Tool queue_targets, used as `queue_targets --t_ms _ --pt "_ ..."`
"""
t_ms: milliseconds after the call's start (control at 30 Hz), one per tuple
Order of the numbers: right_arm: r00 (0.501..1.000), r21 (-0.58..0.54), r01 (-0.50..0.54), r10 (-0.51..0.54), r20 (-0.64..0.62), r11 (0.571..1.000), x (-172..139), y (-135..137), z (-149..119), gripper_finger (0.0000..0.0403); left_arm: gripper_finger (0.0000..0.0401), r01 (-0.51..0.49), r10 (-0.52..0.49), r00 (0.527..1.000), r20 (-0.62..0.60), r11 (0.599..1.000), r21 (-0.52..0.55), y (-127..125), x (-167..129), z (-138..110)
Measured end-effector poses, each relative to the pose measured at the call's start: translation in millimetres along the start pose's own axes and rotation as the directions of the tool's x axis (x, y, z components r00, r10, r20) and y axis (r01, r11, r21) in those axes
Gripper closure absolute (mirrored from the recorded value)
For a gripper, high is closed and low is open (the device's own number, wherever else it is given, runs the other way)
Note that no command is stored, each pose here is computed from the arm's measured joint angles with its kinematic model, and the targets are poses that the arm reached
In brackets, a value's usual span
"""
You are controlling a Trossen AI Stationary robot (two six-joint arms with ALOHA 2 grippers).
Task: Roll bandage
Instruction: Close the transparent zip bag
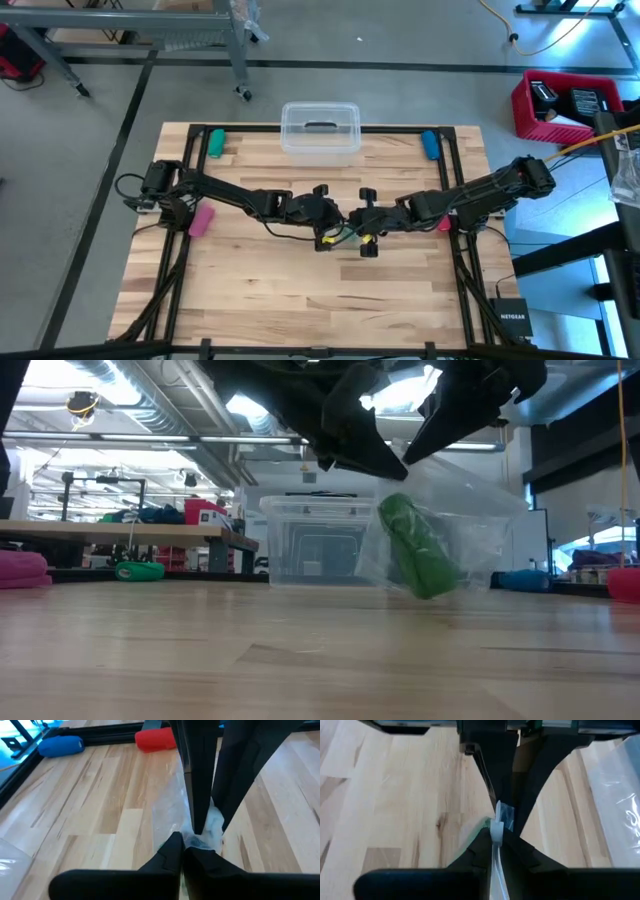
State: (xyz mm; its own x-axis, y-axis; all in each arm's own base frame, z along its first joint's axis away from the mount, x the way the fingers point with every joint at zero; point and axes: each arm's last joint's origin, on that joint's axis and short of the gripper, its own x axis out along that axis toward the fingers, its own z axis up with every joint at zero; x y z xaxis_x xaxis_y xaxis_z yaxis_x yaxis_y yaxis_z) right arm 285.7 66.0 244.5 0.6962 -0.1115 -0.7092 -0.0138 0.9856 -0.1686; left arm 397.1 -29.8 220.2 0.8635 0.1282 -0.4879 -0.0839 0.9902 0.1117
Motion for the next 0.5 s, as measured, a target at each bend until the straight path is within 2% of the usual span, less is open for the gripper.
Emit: queue_targets --t_ms 100,267,400,500 --pt "0.999 -0.01 -0.018 0.018 -0.04 1.0 -5 -1 0 0.0354 0.0401 0.0 0.0 1.0 -0.001 1.0 -0.002 0 0 0" --pt "0.988 -0.032 -0.094 0.09 -0.124 0.995 -31 -6 5 0.0297 0.0401 0.0 0.0 1.0 0.002 1.0 -0.002 0 0 0" --pt "0.993 -0.04 -0.068 0.063 -0.101 0.997 -43 -10 6 0.0259 0.0401 0.0 0.0 1.0 0.006 1.0 -0.003 0 0 1" --pt "0.999 -0.029 -0.039 0.038 -0.038 0.999 -38 -10 5 0.0248 0.0401 0.0 0.0 1.0 0.012 1.0 -0.005 0 0 1"
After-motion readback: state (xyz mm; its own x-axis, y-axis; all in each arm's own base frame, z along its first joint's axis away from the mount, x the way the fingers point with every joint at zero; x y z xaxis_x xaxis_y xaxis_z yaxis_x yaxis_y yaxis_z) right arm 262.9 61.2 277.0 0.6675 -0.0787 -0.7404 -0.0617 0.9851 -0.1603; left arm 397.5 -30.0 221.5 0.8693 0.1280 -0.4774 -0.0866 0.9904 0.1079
